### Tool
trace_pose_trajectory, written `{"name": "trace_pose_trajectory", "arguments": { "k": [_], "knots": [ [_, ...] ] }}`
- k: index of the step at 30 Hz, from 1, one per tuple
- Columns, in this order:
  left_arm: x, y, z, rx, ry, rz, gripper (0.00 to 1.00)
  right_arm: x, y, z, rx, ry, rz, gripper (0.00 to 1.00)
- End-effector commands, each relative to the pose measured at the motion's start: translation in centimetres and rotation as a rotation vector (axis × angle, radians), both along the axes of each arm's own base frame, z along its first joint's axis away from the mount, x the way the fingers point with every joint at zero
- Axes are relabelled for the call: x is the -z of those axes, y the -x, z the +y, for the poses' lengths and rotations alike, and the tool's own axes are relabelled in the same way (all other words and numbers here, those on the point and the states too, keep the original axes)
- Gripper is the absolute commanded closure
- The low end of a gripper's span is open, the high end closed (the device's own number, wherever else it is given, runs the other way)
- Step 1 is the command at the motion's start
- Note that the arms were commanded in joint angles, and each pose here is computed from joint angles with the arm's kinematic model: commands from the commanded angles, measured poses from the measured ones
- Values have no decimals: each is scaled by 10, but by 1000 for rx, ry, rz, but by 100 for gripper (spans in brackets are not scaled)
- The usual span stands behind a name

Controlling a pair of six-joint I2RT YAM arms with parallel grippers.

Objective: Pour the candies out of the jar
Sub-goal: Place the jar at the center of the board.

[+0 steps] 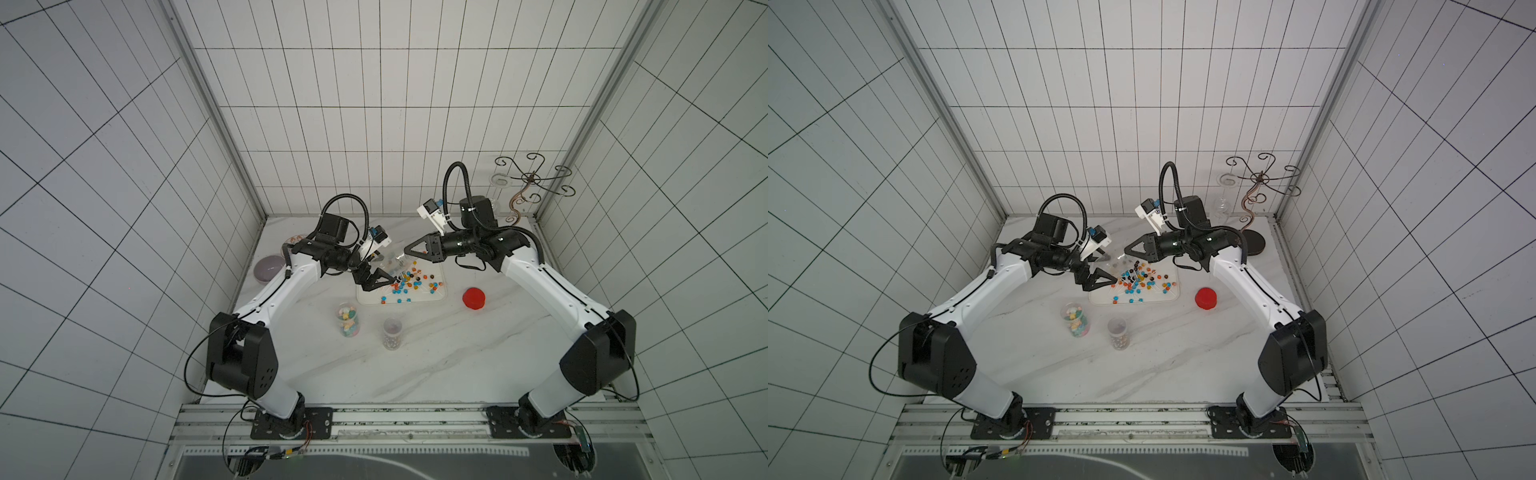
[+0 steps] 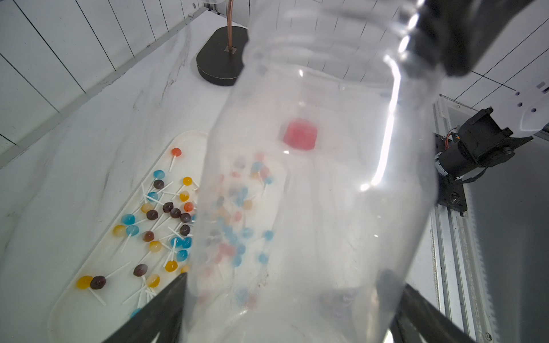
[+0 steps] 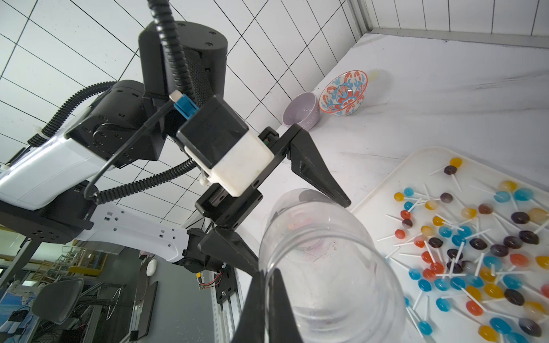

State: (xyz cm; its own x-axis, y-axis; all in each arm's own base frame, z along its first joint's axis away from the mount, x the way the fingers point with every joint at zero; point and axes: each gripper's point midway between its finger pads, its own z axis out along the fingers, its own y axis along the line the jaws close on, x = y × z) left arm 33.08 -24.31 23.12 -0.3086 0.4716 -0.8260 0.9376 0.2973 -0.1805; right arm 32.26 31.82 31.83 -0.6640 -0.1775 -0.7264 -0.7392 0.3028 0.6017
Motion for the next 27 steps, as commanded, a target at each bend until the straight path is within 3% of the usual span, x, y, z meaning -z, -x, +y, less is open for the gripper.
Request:
{"name": "trace_pose_trajectory", "arguments": {
  "k": [1,8,15,22,27],
  "knots": [
    [-15,-3,1,-5,14,-56,3,-2,4,-2,6,10,-27,100],
    [-24,-12,9,-66,24,-91,3,12,-6,-14,88,117,-32,100],
    [-44,-33,28,-231,40,-190,3,24,-20,-52,249,265,-29,100],
    [-73,-53,52,-467,89,-232,3,42,-37,-142,563,519,-12,100],
    [-76,-74,75,-627,98,-163,3,66,-37,-207,742,698,52,100]
  ]
}}
